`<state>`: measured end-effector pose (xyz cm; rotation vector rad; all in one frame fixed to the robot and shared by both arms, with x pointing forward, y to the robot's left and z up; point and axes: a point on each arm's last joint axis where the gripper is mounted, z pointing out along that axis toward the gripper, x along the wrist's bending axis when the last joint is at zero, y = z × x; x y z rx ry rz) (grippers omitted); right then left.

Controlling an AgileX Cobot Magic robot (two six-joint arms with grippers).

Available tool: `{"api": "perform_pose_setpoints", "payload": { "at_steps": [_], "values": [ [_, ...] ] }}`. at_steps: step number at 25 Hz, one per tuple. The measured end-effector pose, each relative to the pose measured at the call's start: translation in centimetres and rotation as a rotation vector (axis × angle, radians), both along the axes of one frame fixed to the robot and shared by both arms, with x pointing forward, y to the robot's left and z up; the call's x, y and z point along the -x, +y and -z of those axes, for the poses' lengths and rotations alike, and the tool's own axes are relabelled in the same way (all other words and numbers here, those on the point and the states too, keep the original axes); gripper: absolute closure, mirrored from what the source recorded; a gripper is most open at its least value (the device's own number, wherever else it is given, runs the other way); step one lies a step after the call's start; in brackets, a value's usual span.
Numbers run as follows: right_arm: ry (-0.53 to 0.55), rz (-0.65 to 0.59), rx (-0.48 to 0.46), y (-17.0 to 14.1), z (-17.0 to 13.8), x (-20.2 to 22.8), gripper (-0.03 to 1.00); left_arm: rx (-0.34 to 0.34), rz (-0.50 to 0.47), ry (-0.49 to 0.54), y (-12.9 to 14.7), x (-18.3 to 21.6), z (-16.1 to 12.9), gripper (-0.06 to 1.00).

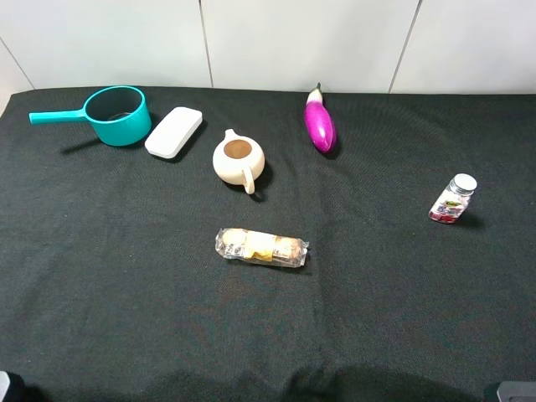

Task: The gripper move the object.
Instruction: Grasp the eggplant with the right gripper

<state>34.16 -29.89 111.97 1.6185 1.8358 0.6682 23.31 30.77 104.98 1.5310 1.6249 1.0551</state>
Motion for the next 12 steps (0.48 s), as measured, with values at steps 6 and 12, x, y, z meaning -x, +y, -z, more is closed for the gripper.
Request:
{"api": "perform_pose_setpoints", "payload": {
  "at_steps": [6, 12],
  "values": [
    [0.112, 0.007, 0.022, 0.0, -1.9, -4.6, 0.27, 0.0, 0.0, 0.0, 0.0, 0.0, 0.0, -0.05],
    [0.243, 0.011, 0.031, 0.0, -2.0, -9.1, 0.27, 0.0, 0.0, -0.001, 0.0, 0.0, 0.0, -0.05]
  ]
}}
